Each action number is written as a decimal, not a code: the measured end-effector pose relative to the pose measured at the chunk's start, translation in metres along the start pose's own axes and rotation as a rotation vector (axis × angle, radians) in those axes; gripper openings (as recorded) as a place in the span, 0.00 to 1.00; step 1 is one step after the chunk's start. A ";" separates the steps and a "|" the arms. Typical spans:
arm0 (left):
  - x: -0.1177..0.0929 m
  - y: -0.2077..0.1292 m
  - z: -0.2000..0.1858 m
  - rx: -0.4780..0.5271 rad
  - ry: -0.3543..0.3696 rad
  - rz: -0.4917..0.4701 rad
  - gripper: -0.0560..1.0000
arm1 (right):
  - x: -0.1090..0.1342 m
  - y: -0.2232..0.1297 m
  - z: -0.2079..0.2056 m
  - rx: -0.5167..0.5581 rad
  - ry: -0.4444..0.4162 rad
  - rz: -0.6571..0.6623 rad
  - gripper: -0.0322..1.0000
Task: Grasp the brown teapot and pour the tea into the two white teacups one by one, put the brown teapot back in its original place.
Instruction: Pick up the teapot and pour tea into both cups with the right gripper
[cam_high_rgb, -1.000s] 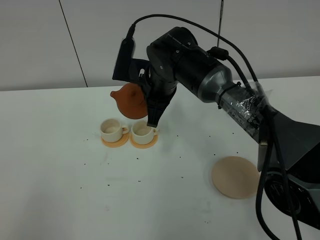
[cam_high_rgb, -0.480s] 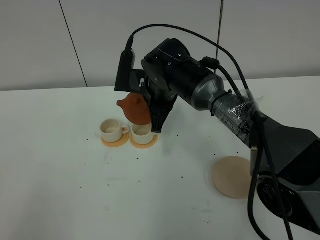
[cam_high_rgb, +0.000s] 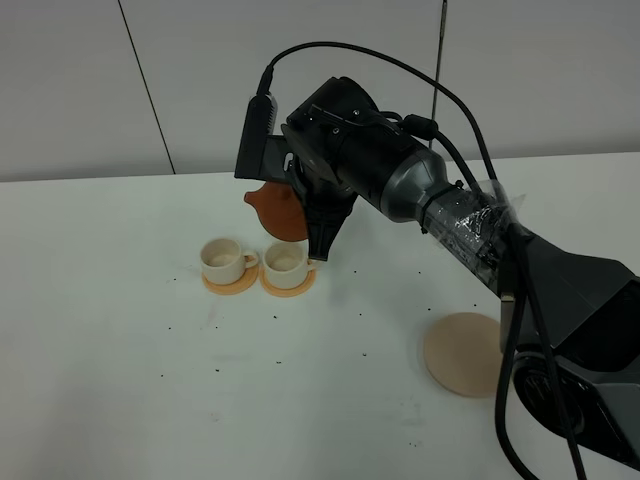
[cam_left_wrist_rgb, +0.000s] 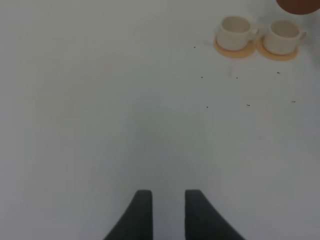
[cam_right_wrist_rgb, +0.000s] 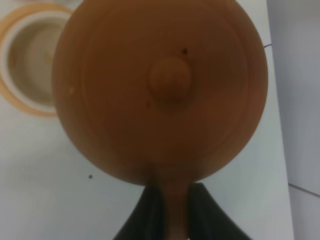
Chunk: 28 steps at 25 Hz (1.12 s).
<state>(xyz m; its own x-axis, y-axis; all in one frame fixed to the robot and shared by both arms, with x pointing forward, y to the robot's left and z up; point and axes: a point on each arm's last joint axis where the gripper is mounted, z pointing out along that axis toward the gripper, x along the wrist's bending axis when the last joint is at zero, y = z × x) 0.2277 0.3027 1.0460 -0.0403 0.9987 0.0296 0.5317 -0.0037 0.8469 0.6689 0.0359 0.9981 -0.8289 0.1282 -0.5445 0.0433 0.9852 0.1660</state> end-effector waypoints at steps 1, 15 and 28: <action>0.000 0.000 0.000 0.000 0.000 0.000 0.27 | 0.000 0.000 0.000 0.004 -0.006 -0.004 0.12; 0.000 0.000 0.000 0.000 0.000 0.000 0.27 | 0.004 0.014 -0.005 -0.025 -0.067 -0.047 0.12; 0.000 0.000 0.000 0.000 0.000 0.000 0.27 | 0.008 0.024 -0.009 -0.033 -0.121 -0.095 0.12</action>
<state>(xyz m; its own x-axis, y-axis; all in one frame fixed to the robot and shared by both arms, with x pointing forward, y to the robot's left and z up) 0.2277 0.3027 1.0460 -0.0403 0.9987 0.0296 0.5317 -0.0037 0.8469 0.6582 0.0592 1.0050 -0.7553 0.0493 -0.6535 -0.0520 0.9895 0.1346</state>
